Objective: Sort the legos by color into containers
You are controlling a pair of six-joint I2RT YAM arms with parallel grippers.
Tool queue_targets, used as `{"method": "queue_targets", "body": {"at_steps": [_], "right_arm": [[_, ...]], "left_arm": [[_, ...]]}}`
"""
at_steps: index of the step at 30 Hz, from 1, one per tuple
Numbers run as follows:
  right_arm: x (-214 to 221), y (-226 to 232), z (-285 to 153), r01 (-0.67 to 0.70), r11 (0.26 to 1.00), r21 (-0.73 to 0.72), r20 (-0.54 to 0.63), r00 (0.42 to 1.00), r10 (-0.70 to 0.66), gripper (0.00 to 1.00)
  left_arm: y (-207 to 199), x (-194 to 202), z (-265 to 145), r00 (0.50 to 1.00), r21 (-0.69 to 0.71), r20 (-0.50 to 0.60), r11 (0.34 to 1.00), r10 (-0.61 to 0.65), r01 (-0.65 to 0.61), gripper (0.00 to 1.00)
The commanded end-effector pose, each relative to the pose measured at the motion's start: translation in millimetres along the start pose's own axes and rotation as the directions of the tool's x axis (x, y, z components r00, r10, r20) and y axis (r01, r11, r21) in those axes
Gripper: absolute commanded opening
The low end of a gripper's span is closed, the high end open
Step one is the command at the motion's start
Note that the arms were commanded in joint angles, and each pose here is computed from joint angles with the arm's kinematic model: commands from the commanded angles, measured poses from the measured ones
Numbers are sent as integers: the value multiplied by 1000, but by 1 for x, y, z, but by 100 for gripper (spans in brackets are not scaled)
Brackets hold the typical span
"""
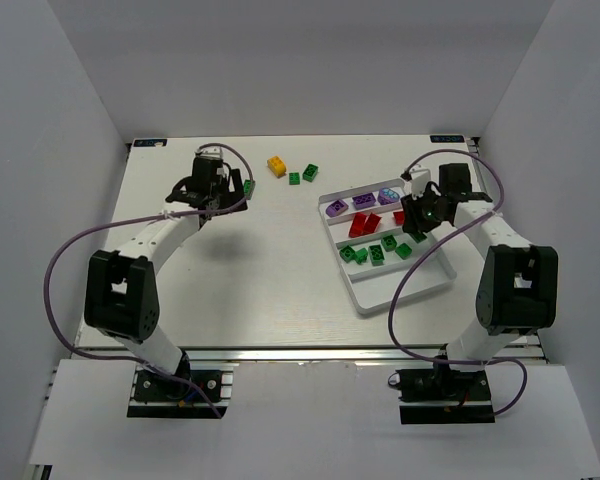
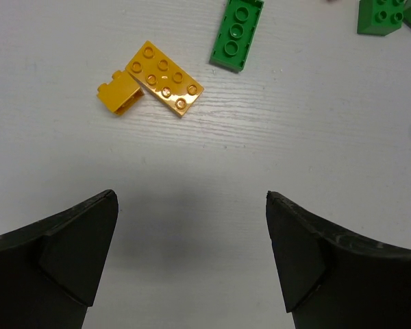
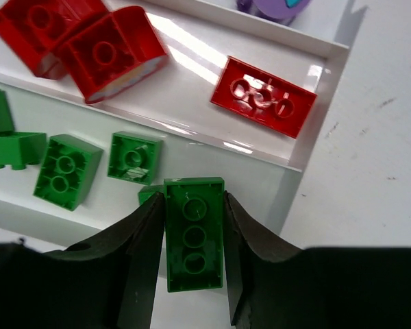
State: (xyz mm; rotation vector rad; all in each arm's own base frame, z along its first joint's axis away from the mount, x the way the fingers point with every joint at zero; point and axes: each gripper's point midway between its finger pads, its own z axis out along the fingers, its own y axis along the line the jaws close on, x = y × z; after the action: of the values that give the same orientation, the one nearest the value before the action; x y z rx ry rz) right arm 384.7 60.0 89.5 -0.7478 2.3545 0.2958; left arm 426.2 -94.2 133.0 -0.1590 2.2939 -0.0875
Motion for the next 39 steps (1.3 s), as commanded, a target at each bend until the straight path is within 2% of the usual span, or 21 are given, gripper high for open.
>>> {"method": "queue_targets", "body": {"at_steps": [1, 7, 13, 15, 16, 19, 20, 21, 23, 24, 26, 27, 28, 31, 39], "right_arm": [[0, -20, 3, -28, 997, 68, -5, 1000, 28, 36], [4, -19, 7, -29, 999, 42, -22, 999, 30, 51], [-19, -13, -8, 7, 1000, 18, 53, 999, -8, 63], [-30, -8, -16, 28, 1000, -3, 83, 996, -28, 70], [-36, -6, -21, 61, 998, -12, 103, 993, -59, 89], [-48, 4, -33, 135, 991, -25, 179, 975, -128, 89], [-57, -10, -44, 124, 992, 26, 244, 961, -127, 89], [-61, -6, -46, 112, 994, -1, 288, 952, -107, 90], [-66, -1, -49, 135, 987, -84, 319, 942, -102, 88], [-62, 21, -52, 123, 967, -221, 305, 951, -51, 71], [-75, 26, -58, 155, 943, -295, 320, 946, -55, 49], [-79, 32, -61, 165, 932, -324, 341, 939, -48, 34], [-83, 33, -63, 179, 931, -319, 361, 931, -55, 30], [-87, 38, -70, 218, 929, -299, 420, 904, -77, 30], [-85, 45, -73, 221, 925, -308, 437, 897, -69, 38]], "left_arm": [[-10, -26, 2, 999, 51, 48, 999, 17, -20, 98], [-16, -35, 28, 999, 61, 36, 998, 30, -32, 98], [-26, -45, 60, 994, 80, 30, 991, 107, -109, 98], [-30, -49, 68, 991, 89, 35, 987, 128, -131, 98], [-32, -56, 71, 989, 92, 51, 985, 142, -146, 98], [-36, -54, 88, 983, 109, 60, 977, 175, -181, 93], [-39, -55, 96, 982, 114, 68, 976, 176, -183, 91], [-41, -56, 99, 981, 117, 74, 976, 177, -185, 89], [-44, -57, 110, 980, 115, 90, 976, 176, -185, 86], [-45, -57, 114, 980, 111, 94, 976, 175, -185, 85], [-49, -58, 120, 976, 99, 108, 975, 188, -198, 82], [-51, -60, 127, 975, 96, 110, 974, 195, -206, 82], [-51, -62, 130, 973, 76, 114, 974, 202, -211, 82], [-56, -63, 142, 967, 44, 117, 971, 228, -234, 81], [-53, -44, 168, 968, -15, 64, 970, 245, -244, 79]]}}
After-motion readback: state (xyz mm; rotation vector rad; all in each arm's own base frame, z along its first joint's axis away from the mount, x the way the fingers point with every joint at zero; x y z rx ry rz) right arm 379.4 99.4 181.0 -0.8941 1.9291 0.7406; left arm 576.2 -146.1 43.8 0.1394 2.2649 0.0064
